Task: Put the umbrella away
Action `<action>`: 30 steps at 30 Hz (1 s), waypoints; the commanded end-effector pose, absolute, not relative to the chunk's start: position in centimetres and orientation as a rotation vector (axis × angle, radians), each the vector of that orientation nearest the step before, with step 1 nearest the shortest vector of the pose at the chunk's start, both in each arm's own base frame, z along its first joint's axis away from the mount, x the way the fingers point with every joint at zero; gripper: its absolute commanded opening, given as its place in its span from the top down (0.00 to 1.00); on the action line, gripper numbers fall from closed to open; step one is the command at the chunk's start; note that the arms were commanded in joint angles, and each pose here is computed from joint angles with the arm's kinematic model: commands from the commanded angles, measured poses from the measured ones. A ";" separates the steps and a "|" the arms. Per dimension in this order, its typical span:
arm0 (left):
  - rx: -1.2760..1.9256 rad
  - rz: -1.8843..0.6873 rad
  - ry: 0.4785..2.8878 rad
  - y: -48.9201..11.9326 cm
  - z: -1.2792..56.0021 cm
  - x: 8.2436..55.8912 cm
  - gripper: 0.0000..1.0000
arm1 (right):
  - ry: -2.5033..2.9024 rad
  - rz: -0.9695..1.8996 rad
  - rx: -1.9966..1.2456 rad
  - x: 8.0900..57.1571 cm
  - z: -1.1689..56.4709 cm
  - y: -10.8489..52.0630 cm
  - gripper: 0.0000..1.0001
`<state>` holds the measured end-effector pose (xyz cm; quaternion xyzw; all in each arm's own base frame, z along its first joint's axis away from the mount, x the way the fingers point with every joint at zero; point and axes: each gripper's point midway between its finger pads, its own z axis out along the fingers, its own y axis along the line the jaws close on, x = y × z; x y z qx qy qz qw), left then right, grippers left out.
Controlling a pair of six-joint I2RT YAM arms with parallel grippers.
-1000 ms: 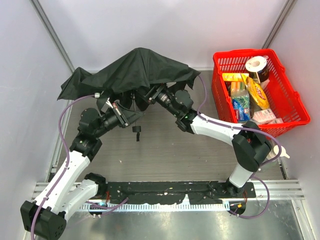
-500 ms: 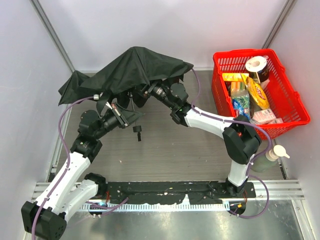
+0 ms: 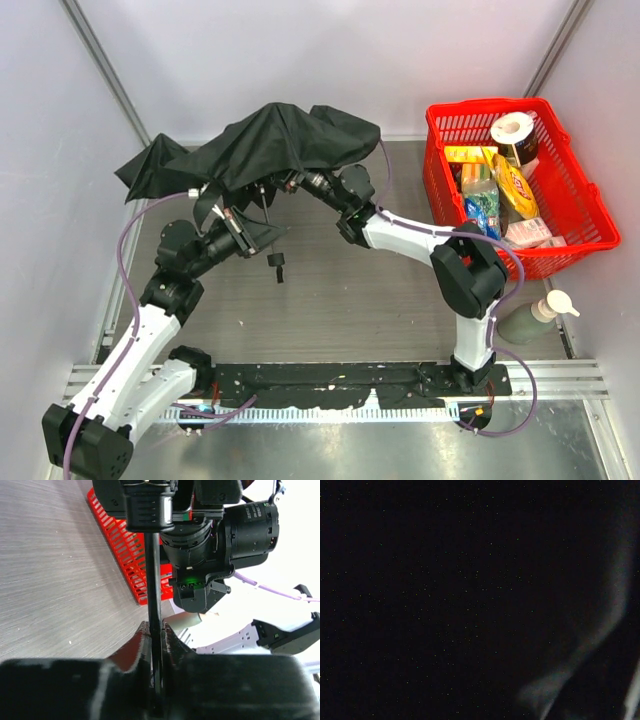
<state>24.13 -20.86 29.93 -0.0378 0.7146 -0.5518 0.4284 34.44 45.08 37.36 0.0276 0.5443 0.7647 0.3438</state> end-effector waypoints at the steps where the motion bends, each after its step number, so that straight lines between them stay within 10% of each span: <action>1: 0.058 -1.425 1.700 -21.4 31.6 21.8 0.66 | 1.262 1.924 -0.004 32.9 41.9 41.8 0.99; 4: 0.058 -1.421 1.703 -20.9 30.1 20.8 0.45 | 1.319 1.824 0.056 34.6 40.4 39.4 0.99; 15: 0.107 -1.514 1.742 -20.6 26.4 16.2 0.42 | 1.466 1.329 -0.221 38.8 39.2 33.7 0.99; 22: 0.016 -1.095 1.742 -15.7 27.5 16.7 0.45 | 1.574 0.769 -0.303 40.9 37.5 28.2 0.99; 30: -0.275 -0.935 1.550 -11.5 35.1 20.1 0.17 | 1.397 0.297 -0.463 38.1 35.7 24.3 0.99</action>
